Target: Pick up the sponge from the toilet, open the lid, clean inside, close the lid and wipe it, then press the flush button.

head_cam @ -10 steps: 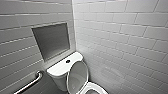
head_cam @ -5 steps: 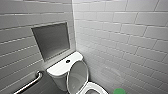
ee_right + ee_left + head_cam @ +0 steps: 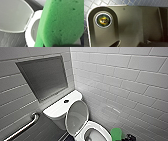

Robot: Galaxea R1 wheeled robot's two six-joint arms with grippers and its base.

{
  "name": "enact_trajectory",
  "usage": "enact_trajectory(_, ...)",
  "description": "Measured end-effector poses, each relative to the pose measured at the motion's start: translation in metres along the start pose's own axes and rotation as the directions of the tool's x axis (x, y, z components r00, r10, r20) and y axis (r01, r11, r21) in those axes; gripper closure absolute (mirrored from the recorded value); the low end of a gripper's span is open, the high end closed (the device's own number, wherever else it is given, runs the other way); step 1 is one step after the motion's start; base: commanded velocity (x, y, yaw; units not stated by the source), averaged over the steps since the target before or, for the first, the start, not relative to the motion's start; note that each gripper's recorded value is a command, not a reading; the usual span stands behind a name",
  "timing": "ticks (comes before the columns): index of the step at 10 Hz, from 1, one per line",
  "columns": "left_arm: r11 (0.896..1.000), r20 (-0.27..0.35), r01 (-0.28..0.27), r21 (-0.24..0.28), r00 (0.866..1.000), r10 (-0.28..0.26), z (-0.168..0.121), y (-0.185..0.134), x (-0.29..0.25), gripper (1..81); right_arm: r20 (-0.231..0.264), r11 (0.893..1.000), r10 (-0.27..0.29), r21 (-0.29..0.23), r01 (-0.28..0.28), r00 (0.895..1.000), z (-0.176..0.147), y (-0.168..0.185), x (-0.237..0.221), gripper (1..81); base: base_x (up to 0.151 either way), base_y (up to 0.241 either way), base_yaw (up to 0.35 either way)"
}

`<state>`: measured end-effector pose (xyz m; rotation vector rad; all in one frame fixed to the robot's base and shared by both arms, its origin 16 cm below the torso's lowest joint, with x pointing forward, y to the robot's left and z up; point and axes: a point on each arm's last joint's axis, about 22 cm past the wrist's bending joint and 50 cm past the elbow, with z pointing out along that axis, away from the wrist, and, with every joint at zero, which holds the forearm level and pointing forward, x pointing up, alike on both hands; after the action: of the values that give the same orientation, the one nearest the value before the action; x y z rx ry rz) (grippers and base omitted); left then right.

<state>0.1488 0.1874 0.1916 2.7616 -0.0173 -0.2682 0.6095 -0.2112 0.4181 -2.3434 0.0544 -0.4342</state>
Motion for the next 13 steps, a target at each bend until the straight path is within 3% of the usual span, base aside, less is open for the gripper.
enact_trajectory(2,1.000,0.015,0.007,-0.001,1.000,-0.007,0.002,-0.001,-0.005,1.0,0.018,1.000,-0.011,-0.012,0.012,1.000,0.009,0.000,0.018,81.1,0.000,0.000,0.000)
enact_trajectory(5,1.000,0.022,0.011,0.018,1.000,-0.011,0.003,-0.010,-0.009,1.0,0.000,0.998,-0.043,0.042,0.043,0.999,0.042,-0.039,0.048,81.1,0.000,0.000,0.000)
enact_trajectory(6,1.000,0.020,0.017,0.025,1.000,-0.017,0.003,-0.012,-0.010,1.0,0.010,0.998,-0.042,0.039,0.042,0.999,0.052,-0.040,0.047,81.1,0.000,0.000,0.000)
enact_trajectory(8,0.998,0.002,0.057,0.032,0.998,-0.058,0.002,-0.014,-0.017,1.0,0.037,0.998,-0.058,0.031,0.057,0.998,0.077,-0.043,0.053,81.1,0.000,0.000,0.000)
enact_trajectory(11,0.986,-0.031,0.159,0.043,0.987,-0.158,-0.005,-0.022,-0.046,1.0,0.074,0.988,-0.127,0.103,0.119,0.989,0.129,-0.093,0.071,81.1,0.000,0.000,0.000)
enact_trajectory(13,0.980,-0.032,0.192,0.046,0.981,-0.191,-0.006,-0.023,-0.062,1.0,0.073,0.987,-0.124,0.115,0.115,0.990,0.149,-0.106,0.080,81.1,0.000,0.000,0.000)
